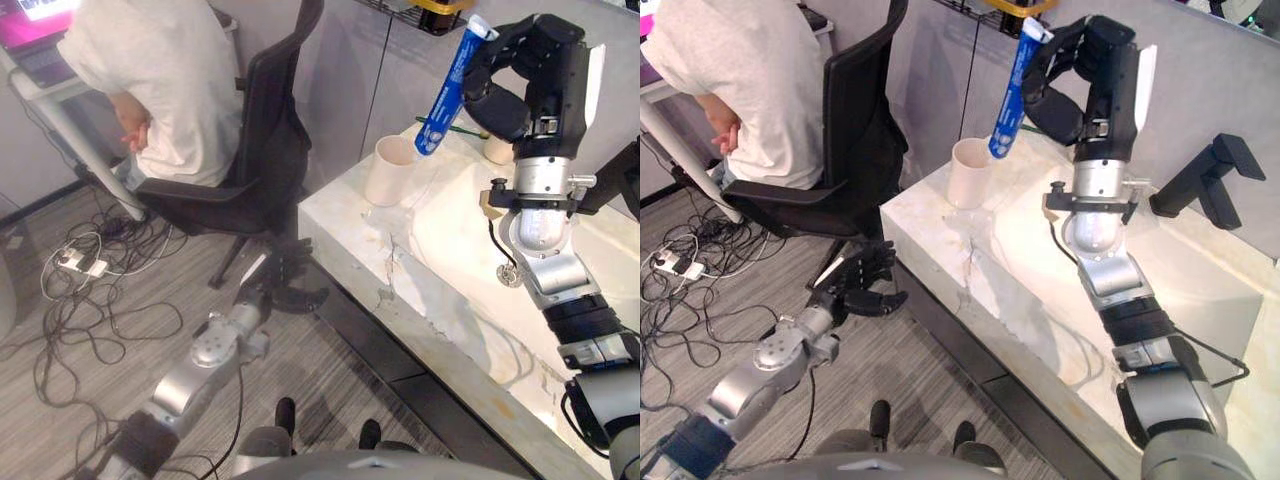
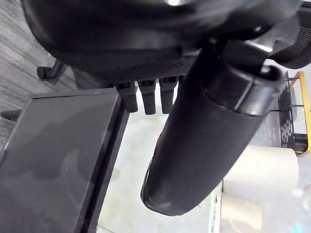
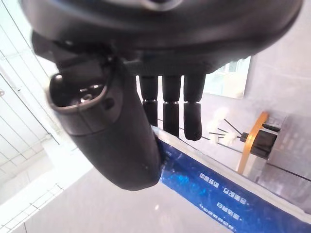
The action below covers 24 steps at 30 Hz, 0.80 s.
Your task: Organize the bathroom.
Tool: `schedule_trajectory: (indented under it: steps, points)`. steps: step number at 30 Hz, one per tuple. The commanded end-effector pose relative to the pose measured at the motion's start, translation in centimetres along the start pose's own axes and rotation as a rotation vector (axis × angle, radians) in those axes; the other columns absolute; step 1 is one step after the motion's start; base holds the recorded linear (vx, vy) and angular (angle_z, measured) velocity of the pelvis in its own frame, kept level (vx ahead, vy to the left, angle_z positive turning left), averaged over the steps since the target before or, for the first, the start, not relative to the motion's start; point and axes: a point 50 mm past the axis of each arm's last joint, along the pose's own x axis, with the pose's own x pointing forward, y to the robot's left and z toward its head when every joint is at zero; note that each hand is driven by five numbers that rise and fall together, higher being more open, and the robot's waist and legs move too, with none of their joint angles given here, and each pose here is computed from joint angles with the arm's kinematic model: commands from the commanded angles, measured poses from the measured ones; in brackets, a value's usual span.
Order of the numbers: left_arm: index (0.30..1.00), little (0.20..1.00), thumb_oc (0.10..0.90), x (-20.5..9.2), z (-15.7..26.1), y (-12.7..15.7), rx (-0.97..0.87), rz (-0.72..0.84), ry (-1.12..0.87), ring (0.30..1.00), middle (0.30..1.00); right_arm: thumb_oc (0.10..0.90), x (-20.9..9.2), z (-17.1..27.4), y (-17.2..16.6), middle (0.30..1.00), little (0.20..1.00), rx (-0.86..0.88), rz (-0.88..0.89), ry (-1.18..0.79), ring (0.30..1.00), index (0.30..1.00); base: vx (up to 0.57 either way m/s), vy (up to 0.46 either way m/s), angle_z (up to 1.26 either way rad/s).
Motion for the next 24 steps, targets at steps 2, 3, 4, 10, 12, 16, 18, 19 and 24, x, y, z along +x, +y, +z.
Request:
schedule_trajectory:
  steps: [2,3,4,10,12,16,18,19,24]
  points:
    - [0.900,0.900,0.800,0.0,2.7,-0.8,-0.034,-0.046,-0.157,0.900,0.900,0.400,2.5,2.2,-1.9,0.300,0.300,0.050,-0.124,-0.169,0.300,0.300,0.07,0.013,0.01]
    - [0.900,0.900,0.800,-0.1,2.6,-0.8,-0.035,-0.046,-0.156,0.900,0.900,0.400,2.5,2.2,-1.9,0.300,0.300,0.049,-0.126,-0.170,0.300,0.300,0.08,0.039,0.01]
    - [0.900,0.900,0.800,-0.3,2.5,-0.8,-0.043,-0.046,-0.152,0.900,0.900,0.400,2.5,2.4,-2.0,0.300,0.300,0.037,-0.136,-0.188,0.300,0.300,0.06,0.048,0.00]
    - [0.900,0.900,0.800,-0.5,2.2,-1.0,-0.048,-0.046,-0.157,0.900,0.900,0.400,2.8,3.9,-2.1,0.300,0.300,0.032,-0.150,-0.281,0.300,0.300,0.01,0.091,0.01]
    - [0.900,0.900,0.800,-0.4,2.4,-1.0,-0.047,-0.050,-0.166,0.900,0.900,0.400,3.0,4.3,-2.3,0.300,0.300,0.023,-0.145,-0.309,0.300,0.300,-0.02,0.119,0.02]
    - [0.900,0.900,0.800,-0.1,2.8,-1.2,-0.021,-0.073,-0.181,0.900,0.900,0.400,3.2,4.4,-3.0,0.300,0.300,0.029,-0.151,-0.322,0.300,0.300,0.00,0.079,-0.03]
    - [0.900,0.900,0.800,0.1,2.8,-1.3,-0.031,-0.061,-0.176,0.900,0.900,0.400,3.6,4.0,-2.8,0.300,0.300,0.026,-0.130,-0.303,0.300,0.300,0.11,-0.053,0.01]
    - [0.900,0.900,0.800,0.2,2.8,-1.3,-0.042,-0.048,-0.176,0.900,0.900,0.400,3.8,4.0,-2.5,0.300,0.300,0.028,-0.121,-0.291,0.300,0.300,0.10,-0.065,0.02]
    - [0.900,0.900,0.800,0.1,2.1,-1.1,-0.043,-0.035,-0.171,0.900,0.900,0.400,3.2,3.4,-1.9,0.300,0.300,0.035,-0.105,-0.229,0.300,0.300,0.19,-0.119,0.13]
